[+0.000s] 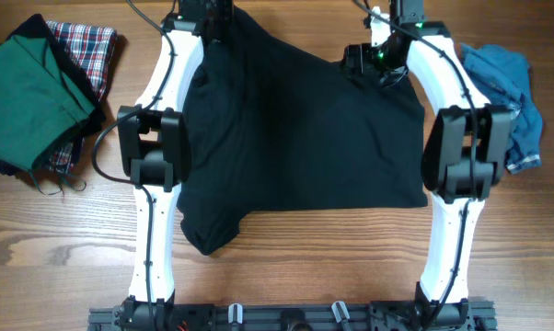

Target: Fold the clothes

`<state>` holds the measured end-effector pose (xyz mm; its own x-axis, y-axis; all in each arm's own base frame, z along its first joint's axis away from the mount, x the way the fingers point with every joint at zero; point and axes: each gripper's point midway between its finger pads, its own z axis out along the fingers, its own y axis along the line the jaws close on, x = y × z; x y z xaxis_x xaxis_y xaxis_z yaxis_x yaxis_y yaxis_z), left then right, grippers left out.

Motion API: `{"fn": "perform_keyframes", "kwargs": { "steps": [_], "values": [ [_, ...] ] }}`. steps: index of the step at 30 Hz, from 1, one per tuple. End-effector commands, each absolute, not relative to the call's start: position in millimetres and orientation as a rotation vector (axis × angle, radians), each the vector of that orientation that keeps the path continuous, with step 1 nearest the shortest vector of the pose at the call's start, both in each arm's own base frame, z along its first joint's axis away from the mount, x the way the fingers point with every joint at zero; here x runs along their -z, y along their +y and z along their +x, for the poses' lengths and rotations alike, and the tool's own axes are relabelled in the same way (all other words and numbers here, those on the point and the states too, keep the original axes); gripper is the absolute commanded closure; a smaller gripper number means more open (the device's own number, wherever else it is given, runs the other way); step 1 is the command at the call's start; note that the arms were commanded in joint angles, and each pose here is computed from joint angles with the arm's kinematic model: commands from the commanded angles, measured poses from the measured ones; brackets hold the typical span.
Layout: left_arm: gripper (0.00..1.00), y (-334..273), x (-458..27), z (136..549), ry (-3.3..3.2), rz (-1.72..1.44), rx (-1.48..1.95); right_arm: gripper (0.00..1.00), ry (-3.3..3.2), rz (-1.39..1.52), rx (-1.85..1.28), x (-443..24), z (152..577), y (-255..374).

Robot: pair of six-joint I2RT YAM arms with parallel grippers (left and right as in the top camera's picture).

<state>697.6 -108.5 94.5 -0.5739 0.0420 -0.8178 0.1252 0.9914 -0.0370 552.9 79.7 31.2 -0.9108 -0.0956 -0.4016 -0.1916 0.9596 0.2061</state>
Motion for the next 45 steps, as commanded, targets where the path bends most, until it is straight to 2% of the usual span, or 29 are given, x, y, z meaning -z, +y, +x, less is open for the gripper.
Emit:
{"fn": "perform_keyframes", "kwargs": {
  "steps": [1, 5, 11, 16, 20, 22, 24, 26, 27, 28, 30, 32, 45],
  "values": [
    [0.96, -106.6, -130.5, 699.0, 2.127, 0.102, 0.100, 0.01, 2.647, -0.226, -0.266, -27.2, 573.9, 73.7],
    [0.96, -106.4, -128.0, 697.4, 2.139, 0.103, 0.099, 0.01, 2.595, -0.221, -0.214, -29.3, 587.5, 68.6],
    [0.96, -106.0, -126.8, 696.7, 2.144, 0.103, 0.098, 0.01, 2.642, -0.213, -0.212, -7.5, 582.2, 67.5],
    [0.96, -106.0, -126.6, 696.7, 2.145, 0.103, 0.098, 0.15, 2.625, -0.210, -0.212, -9.4, 585.8, 67.8],
    [0.96, -106.2, -126.6, 696.6, 2.145, 0.103, 0.098, 0.28, 2.618, -0.210, -0.210, -10.3, 587.4, 67.7],
    [0.96, -106.2, -126.5, 696.6, 2.145, 0.103, 0.098, 0.38, 2.618, -0.208, -0.201, -10.3, 587.8, 66.6],
    [0.96, -106.1, -125.7, 696.1, 2.149, 0.103, 0.097, 0.54, 2.613, -0.207, -0.201, -10.8, 588.7, 66.7],
    [0.96, -105.8, -124.9, 695.6, 2.153, 0.103, 0.097, 0.56, 2.612, -0.208, -0.201, -11.0, 589.1, 66.7],
    [0.96, -105.7, -124.7, 695.5, 2.154, 0.103, 0.097, 0.60, 2.610, -0.208, -0.201, -11.2, 589.5, 66.7],
    [0.96, -105.7, -124.7, 695.5, 2.154, 0.103, 0.097, 0.72, 2.606, -0.208, -0.201, -11.6, 590.2, 66.8],
    [0.96, -105.7, -124.4, 695.3, 2.156, 0.104, 0.097, 0.87, 2.602, -0.208, -0.200, -12.2, 591.2, 66.8],
    [0.96, -105.6, -124.0, 695.0, 2.157, 0.103, 0.096, 0.96, 2.601, -0.206, -0.193, -12.2, 591.5, 65.9],
    [0.96, -96.5, -119.0, 692.7, 2.182, 0.083, 0.058, 0.96, 2.504, -0.016, -0.081, -26.7, 617.6, 6.2]
  ]
}}
